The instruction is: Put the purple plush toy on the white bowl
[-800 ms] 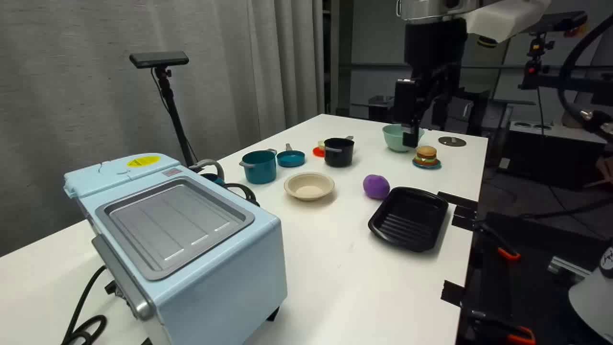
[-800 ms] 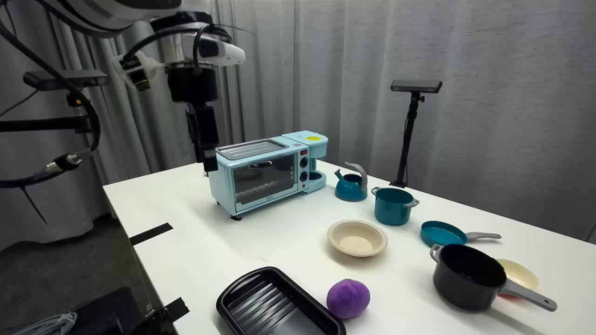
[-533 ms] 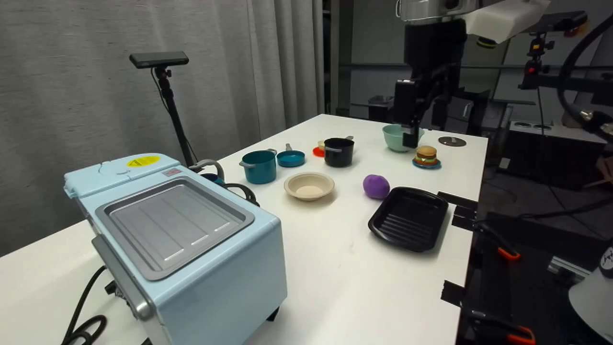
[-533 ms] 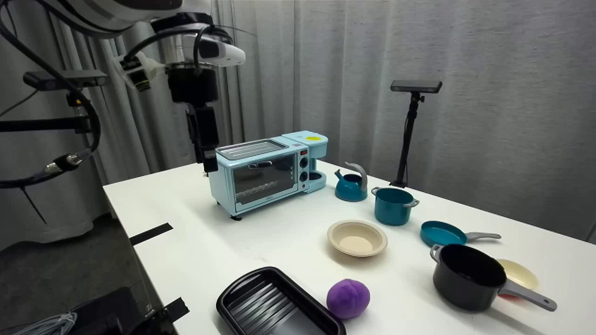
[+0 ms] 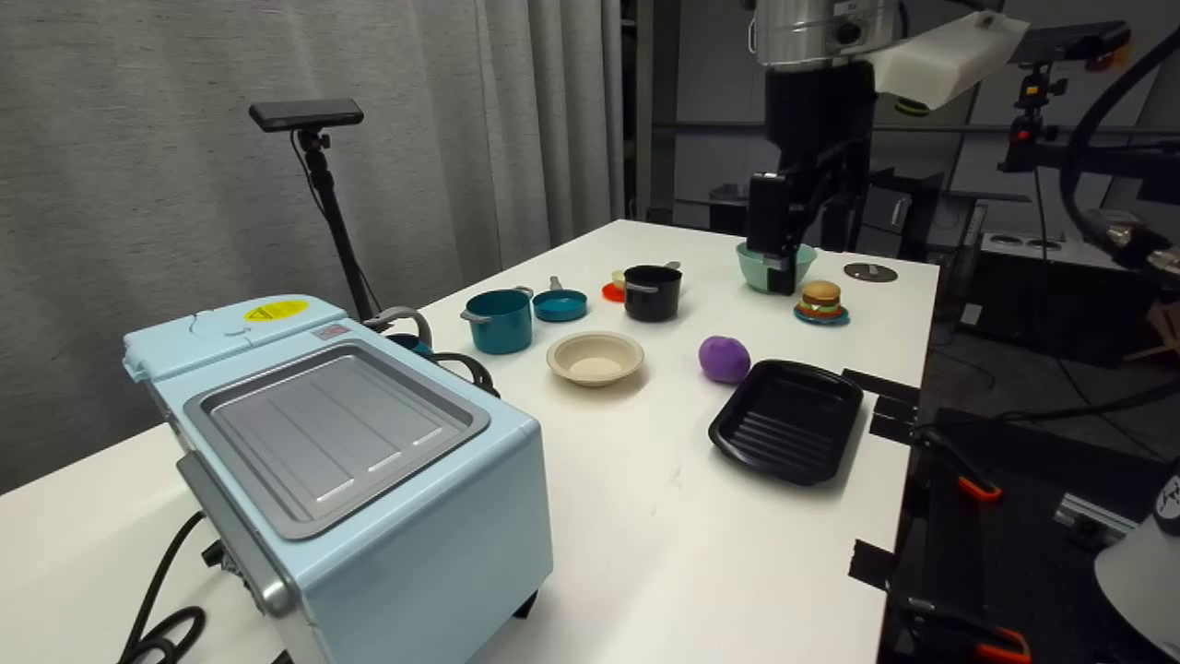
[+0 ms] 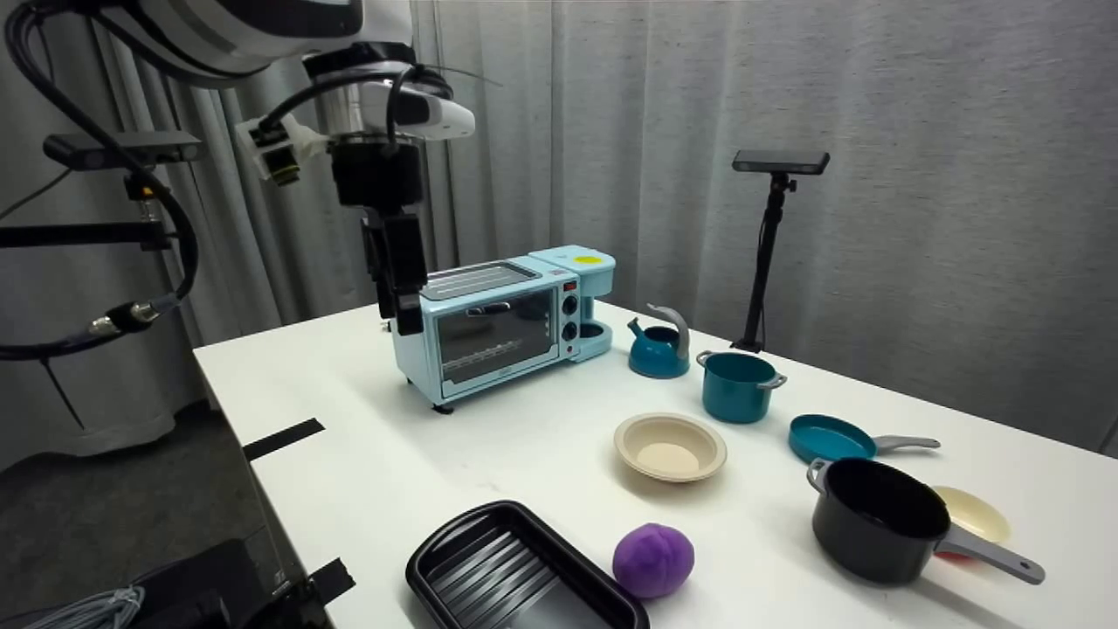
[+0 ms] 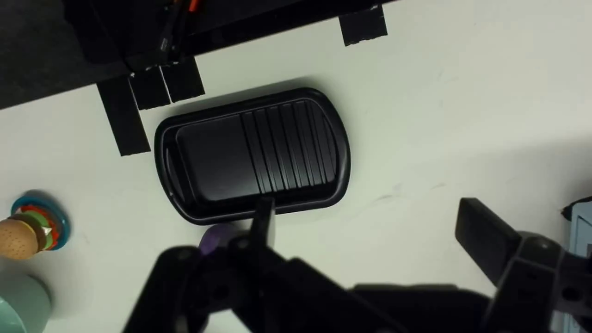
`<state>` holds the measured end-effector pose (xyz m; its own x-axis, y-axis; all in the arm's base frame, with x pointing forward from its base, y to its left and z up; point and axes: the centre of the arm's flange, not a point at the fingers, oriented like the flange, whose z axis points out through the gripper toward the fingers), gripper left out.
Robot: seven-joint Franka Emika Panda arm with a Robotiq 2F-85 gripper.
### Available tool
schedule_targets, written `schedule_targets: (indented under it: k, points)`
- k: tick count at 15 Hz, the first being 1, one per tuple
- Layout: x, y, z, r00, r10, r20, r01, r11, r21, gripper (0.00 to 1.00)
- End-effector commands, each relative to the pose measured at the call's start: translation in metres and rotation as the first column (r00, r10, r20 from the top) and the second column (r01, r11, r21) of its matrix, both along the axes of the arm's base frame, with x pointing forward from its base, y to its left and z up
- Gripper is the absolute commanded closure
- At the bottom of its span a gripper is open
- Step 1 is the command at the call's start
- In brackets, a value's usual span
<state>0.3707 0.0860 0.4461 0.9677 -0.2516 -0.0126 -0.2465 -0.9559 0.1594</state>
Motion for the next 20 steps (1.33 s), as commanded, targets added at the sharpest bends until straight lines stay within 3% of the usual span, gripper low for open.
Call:
schedule_targets:
  k: [1,11,20]
  points:
    - [0.042,-0.017,-0.014,0.999,0.039,-0.006,-0.039,0.999,-0.009,0.00]
    - [0.144,-0.103,-0.069,1.000,0.006,-0.023,-0.007,1.000,-0.021,0.00]
    - [0.182,-0.152,-0.127,0.997,-0.045,-0.068,0.043,0.999,-0.026,0.00]
